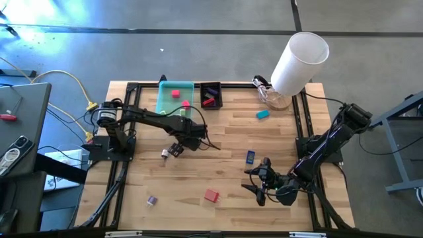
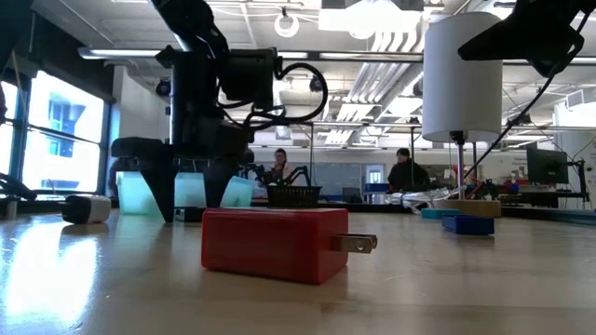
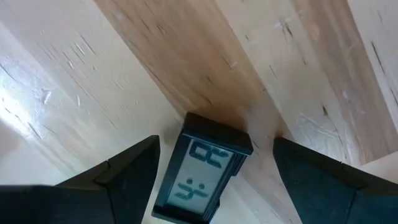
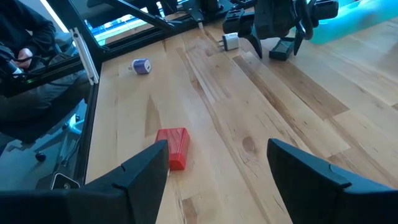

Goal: Pick & Place Office items
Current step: Put the black timer into the black bin

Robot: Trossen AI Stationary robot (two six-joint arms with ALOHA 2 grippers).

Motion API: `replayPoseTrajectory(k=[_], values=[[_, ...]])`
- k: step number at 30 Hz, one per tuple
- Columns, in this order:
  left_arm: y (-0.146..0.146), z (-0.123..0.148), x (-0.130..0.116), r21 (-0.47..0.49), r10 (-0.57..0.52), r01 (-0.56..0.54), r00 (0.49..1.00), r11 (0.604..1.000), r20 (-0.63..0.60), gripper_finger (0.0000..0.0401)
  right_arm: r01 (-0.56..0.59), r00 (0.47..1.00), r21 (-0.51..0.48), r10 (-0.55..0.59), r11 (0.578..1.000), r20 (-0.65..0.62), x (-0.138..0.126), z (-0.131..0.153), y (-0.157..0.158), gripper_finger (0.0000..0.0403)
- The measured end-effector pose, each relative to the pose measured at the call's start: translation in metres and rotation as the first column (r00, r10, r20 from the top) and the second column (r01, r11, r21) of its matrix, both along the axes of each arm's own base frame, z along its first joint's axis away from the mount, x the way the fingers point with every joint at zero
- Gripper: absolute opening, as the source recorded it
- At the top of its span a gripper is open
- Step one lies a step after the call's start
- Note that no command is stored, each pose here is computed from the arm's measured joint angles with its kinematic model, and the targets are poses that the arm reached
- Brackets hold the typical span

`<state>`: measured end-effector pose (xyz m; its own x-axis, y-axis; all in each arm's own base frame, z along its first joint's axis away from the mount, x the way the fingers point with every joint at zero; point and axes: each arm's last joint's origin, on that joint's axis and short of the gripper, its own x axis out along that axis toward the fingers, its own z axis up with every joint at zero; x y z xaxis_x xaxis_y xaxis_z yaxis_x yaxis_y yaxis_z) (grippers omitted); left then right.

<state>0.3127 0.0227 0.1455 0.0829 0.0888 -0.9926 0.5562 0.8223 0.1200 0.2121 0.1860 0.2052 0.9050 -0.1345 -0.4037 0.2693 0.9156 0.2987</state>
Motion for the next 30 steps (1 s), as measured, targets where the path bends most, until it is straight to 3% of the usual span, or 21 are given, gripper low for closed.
replayPoseTrajectory(k=[9,21,30], values=[[0.0,-0.001,0.0,-0.001,0.013,-0.013,1.0,1.0,-0.005,0.0293,0.0,1.0,0.0,0.0,1.0,0.0,0.0,0.0,0.0,0.026],[-0.01,-0.002,-0.001,0.001,-0.084,0.084,0.996,0.996,-0.024,0.0141,0.0,1.0,0.0,0.0,1.0,0.0,0.0,0.0,0.0,0.026],[-0.034,-0.002,-0.001,0.111,-0.196,0.2,0.98,0.974,-0.04,0.0141,0.0,1.0,0.0,0.0,1.0,0.0,0.0,0.0,0.0,0.026]])
